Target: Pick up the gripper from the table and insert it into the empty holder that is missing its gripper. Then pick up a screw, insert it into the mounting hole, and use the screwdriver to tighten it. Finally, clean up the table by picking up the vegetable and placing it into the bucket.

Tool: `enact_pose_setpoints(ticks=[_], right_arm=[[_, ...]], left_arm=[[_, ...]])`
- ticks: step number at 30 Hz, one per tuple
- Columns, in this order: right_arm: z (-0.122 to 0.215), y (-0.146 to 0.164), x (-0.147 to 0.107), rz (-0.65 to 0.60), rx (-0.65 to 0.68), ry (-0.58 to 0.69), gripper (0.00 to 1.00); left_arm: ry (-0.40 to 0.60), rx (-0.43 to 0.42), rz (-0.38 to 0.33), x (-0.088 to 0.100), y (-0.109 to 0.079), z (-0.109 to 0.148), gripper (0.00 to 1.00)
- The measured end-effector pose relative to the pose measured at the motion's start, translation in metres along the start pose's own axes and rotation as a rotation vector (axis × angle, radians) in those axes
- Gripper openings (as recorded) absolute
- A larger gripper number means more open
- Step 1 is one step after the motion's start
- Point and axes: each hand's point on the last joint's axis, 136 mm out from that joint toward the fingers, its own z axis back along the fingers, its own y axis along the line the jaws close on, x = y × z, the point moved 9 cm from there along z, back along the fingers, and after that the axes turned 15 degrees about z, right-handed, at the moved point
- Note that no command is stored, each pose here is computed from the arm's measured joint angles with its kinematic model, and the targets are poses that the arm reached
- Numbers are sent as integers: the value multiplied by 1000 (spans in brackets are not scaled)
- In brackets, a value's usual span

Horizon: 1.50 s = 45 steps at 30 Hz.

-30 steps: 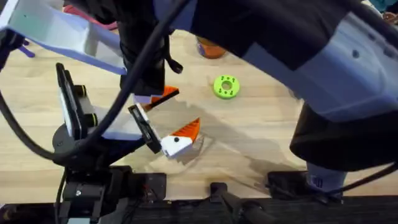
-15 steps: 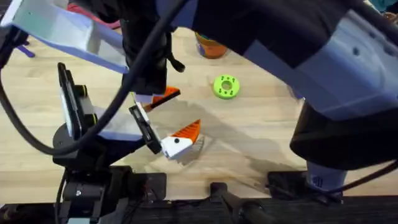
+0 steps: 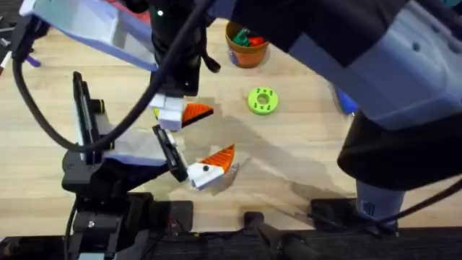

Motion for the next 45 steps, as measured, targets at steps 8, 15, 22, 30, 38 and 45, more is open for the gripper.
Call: enact_pose_setpoints(ticks=[8, 15, 22, 30, 38, 45], right_arm=[[19, 10, -5, -38, 16, -19, 992], [59, 18, -9, -72, -38, -98, 991], [70, 9, -15, -157, -70, -141, 991], [72, -16, -40, -374, -90, -141, 993], [84, -17, -57, -490, -128, -128, 992], [89, -4, -74, -546, -202, -165, 992]], left_arm=[[-12, 25, -41, 1, 2, 0, 985], [-17, 33, -59, 2, 2, 0, 985], [-17, 33, -60, 2, 2, 0, 985], [-18, 33, -60, 2, 2, 0, 985], [-18, 33, -60, 2, 2, 0, 985], [-18, 33, -60, 2, 2, 0, 985]])
